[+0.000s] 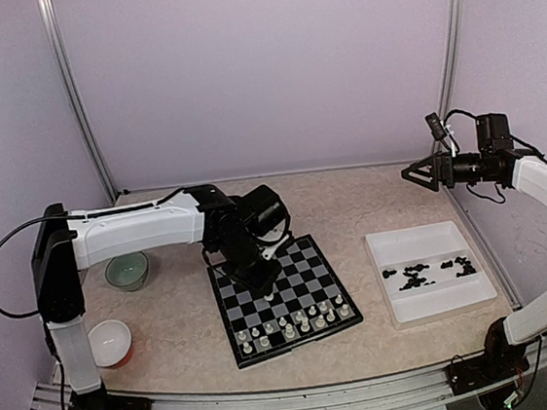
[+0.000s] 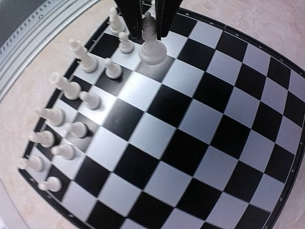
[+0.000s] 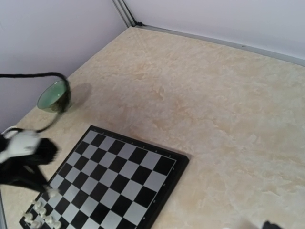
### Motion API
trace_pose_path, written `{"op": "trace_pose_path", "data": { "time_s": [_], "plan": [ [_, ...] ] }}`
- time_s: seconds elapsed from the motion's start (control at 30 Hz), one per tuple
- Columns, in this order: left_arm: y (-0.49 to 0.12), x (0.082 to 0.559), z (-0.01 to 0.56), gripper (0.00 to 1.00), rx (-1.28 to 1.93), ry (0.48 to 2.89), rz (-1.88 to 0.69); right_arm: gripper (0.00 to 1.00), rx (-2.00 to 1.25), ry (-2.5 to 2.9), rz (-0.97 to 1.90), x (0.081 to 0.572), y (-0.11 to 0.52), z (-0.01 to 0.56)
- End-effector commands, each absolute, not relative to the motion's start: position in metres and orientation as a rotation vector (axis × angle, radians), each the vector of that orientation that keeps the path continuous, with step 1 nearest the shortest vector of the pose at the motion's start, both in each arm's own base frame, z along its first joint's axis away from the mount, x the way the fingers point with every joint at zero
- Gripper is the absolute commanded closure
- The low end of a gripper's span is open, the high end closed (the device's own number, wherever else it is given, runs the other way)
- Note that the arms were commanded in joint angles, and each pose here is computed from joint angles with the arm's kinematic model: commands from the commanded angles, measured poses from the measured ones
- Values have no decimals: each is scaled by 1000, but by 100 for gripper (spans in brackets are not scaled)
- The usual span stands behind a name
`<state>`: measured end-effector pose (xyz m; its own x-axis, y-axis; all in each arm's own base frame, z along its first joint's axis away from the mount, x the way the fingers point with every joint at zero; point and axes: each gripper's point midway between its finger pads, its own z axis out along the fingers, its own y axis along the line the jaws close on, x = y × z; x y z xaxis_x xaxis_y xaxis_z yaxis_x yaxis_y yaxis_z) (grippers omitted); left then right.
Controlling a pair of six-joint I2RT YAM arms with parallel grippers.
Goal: Set up the chess pieces on the board
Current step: Place the bishop on c1.
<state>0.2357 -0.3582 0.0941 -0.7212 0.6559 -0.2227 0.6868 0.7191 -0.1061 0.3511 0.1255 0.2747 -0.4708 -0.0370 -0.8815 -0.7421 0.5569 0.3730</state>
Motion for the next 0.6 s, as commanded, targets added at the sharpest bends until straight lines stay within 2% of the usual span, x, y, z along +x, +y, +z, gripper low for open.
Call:
{"op": "trace_pose_path", "data": {
  "time_s": [0.0,0.2,0.57],
  "plan": [
    [-371,207,130,98,1182,2680,-381,1,-655,1858,963,346,127,281],
    [-372,175,119,98,1247,2723,-434,1,-656,1853,956,345,127,283],
    [-378,153,99,98,1315,2762,-465,1,-657,1851,951,344,127,284]
  ]
}}
